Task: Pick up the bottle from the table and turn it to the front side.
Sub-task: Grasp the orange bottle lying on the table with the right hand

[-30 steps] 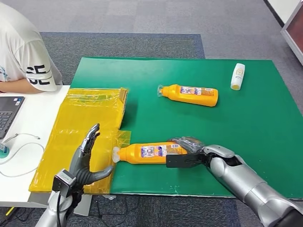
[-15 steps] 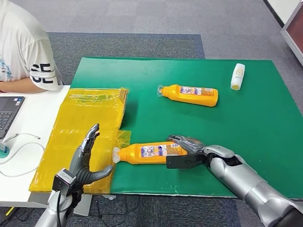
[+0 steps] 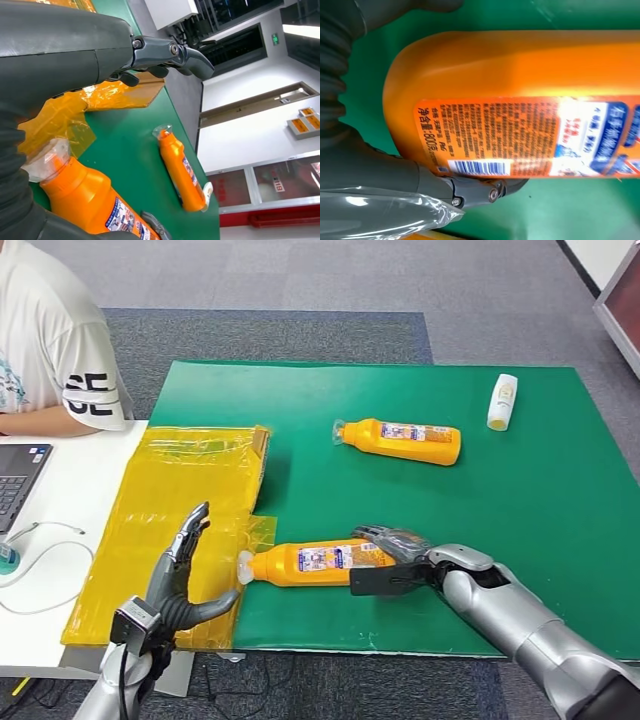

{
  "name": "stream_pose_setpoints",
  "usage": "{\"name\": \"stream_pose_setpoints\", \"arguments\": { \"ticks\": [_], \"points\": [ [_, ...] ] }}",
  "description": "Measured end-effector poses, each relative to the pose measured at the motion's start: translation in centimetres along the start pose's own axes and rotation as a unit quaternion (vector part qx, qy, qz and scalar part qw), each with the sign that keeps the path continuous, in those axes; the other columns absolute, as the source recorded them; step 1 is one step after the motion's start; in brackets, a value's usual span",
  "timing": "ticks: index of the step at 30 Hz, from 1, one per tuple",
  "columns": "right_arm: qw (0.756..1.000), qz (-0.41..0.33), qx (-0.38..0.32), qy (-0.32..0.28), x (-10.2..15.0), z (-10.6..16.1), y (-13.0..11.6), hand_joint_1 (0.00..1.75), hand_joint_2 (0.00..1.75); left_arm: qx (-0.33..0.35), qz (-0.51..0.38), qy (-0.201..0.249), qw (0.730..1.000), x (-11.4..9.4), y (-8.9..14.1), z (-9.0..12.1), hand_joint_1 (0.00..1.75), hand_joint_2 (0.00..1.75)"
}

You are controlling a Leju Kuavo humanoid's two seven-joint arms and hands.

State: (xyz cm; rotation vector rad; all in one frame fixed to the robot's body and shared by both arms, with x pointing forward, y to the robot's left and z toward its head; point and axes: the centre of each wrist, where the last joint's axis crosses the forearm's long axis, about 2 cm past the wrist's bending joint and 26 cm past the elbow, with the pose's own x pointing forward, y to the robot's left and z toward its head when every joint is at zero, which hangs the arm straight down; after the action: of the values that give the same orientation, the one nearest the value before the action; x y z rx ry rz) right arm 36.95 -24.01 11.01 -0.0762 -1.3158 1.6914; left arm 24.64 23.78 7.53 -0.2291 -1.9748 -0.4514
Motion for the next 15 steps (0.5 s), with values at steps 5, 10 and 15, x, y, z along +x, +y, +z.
{"name": "stream_pose_setpoints", "arguments": {
  "ticks": [5, 10, 15],
  "points": [
    [0.999, -0.007, -0.038, -0.023, 0.7, 0.1, -0.7, 0.0, 1.75, 0.001, 0.0, 0.003, 1.0, -0.1, 0.0, 0.2, 0.0, 1.75],
    [0.998, -0.007, -0.055, -0.039, 1.1, 0.7, -1.9, 0.0, 1.75, 0.004, 0.0, 0.008, 1.0, -0.2, 0.1, 0.6, 0.0, 1.75],
    [0.998, -0.005, -0.051, -0.047, 1.3, 0.9, -2.2, 0.0, 1.75, 0.006, -0.001, 0.009, 1.0, -0.2, 0.2, 0.7, 0.0, 1.75]
  ]
}}
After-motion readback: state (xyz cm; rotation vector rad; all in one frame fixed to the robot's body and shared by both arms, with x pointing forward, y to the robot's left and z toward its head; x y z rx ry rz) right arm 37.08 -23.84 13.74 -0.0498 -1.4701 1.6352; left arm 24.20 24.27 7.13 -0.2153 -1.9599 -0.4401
